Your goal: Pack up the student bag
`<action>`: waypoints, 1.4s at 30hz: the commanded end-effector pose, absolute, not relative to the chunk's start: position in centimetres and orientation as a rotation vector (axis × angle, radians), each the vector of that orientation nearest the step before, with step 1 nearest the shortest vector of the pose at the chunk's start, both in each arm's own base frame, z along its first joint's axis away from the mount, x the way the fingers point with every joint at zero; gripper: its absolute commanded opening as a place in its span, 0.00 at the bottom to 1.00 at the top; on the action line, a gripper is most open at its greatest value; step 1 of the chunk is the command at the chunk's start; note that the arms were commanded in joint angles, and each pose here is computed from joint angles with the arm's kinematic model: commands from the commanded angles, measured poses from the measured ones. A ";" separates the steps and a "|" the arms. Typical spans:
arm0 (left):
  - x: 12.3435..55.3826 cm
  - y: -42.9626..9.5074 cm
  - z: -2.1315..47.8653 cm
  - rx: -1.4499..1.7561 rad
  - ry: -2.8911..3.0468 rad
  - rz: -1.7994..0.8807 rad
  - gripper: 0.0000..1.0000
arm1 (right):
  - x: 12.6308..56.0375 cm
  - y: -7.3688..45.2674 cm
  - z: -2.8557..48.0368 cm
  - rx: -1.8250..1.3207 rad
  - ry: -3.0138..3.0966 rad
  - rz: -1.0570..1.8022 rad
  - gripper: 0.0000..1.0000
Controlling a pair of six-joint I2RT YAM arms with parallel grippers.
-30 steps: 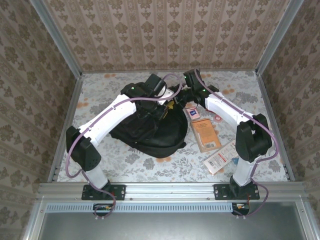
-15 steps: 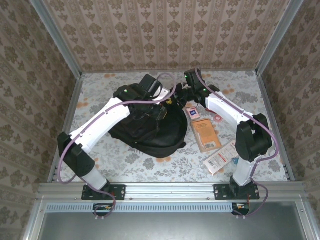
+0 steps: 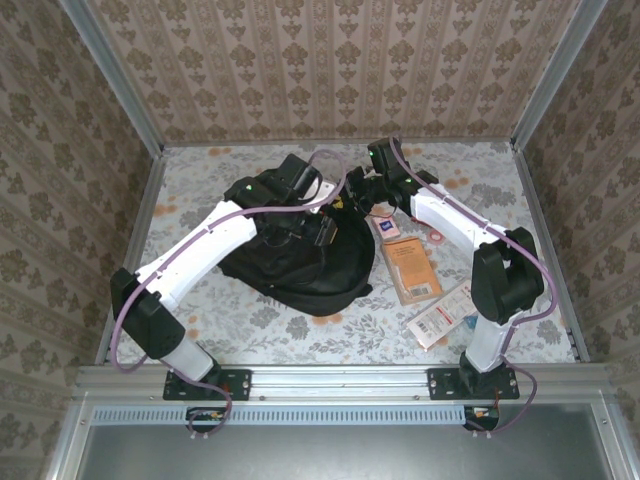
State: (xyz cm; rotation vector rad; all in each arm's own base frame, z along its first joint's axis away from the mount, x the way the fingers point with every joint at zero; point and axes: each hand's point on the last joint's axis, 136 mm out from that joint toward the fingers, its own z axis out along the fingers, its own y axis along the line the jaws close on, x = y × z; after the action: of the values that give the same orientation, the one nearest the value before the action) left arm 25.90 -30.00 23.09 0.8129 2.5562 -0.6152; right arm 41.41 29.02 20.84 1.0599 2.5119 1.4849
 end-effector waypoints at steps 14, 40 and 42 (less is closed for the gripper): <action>26.8 -29.4 25.9 0.696 2.568 -0.764 0.00 | 41.8 28.3 21.3 1.010 2.501 1.401 0.37; 30.3 -24.4 31.9 0.293 2.400 -1.129 0.00 | 35.7 22.4 12.4 0.098 2.779 0.741 0.72; 29.7 -23.8 32.2 0.274 2.390 -1.118 0.00 | 36.3 23.6 11.9 0.061 2.786 0.774 0.71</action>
State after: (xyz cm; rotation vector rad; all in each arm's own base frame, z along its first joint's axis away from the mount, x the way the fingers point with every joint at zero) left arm 30.06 -23.82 28.67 0.2883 2.5214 -1.0483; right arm 35.56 20.90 11.78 0.1882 2.8006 0.6370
